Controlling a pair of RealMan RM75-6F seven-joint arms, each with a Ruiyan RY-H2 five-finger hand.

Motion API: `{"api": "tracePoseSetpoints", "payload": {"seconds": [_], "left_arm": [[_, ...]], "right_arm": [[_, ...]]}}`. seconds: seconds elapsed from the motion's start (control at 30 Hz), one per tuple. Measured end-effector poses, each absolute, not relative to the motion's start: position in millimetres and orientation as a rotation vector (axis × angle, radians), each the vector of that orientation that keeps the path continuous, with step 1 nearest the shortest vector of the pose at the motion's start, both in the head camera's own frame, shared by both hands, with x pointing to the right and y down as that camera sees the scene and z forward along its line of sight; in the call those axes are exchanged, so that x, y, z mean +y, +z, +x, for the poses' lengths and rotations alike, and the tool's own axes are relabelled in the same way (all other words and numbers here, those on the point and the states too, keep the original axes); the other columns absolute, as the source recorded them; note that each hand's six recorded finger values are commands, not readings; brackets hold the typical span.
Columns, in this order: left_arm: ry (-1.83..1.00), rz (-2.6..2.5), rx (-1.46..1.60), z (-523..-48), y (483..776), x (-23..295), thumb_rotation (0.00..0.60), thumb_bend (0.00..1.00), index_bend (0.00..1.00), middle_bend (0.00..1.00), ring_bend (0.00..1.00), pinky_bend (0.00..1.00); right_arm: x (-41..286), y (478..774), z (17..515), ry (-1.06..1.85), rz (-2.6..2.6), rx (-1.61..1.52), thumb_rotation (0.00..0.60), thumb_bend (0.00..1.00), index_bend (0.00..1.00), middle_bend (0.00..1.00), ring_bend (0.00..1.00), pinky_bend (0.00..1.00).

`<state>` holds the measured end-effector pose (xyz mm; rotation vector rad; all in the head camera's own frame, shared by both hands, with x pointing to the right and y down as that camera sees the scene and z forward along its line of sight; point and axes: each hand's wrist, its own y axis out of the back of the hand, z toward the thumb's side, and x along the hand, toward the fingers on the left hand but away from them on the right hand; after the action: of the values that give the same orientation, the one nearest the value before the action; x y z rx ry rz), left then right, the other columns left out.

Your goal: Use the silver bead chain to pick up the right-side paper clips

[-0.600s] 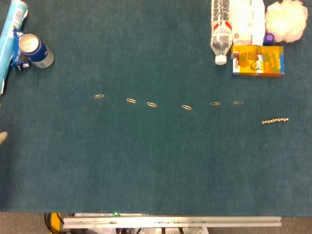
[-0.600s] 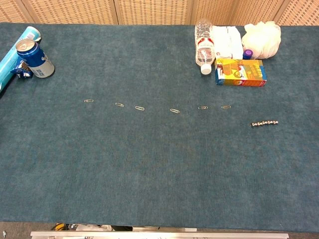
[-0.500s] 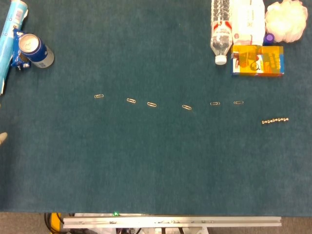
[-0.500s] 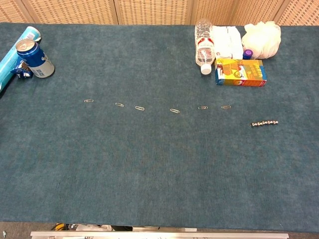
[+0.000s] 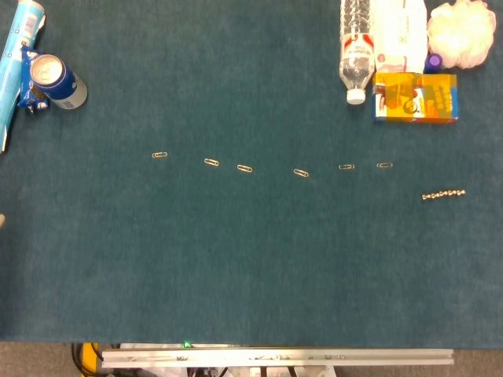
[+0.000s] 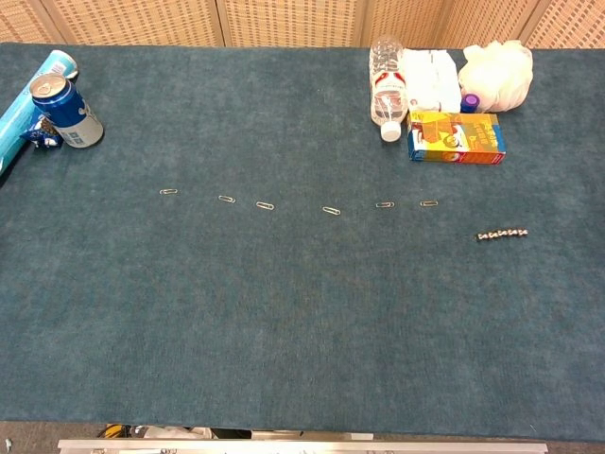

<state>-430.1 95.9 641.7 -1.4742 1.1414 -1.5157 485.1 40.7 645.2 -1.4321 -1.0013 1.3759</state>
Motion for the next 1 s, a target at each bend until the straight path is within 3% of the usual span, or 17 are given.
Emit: {"api": "tracePoseSetpoints", "payload": {"seconds": [0.23, 0.63, 1.0], "left_arm": [[-1.52, -1.457, 1.149, -431.8, 637.7, 101.8, 0.6, 0.12, 0.35, 0.34, 0.28, 0.42], [-1.531, -1.43, 1.172, -436.1, 632.3, 106.3, 0.6, 0.12, 0.35, 0.34, 0.29, 0.42], [-1.53, -1.433, 1.175, -437.3, 632.2, 106.2, 0.6, 0.12, 0.35, 0.36, 0.3, 0.43]], "right_arm": [[32.8, 663.1, 480.1, 1.364, -1.416, -0.825, 0.6, 0.25, 0.35, 0.25, 0.18, 0.35], [30.0, 709.5, 460.2, 1.395, -1.457, -0.581, 0.6, 0.26, 0.36, 0.25, 0.18, 0.35], [35.0, 731.6, 444.4, 1.388, -1.507, -0.526, 0.6, 0.28, 0.39, 0.26, 0.18, 0.35]]}}
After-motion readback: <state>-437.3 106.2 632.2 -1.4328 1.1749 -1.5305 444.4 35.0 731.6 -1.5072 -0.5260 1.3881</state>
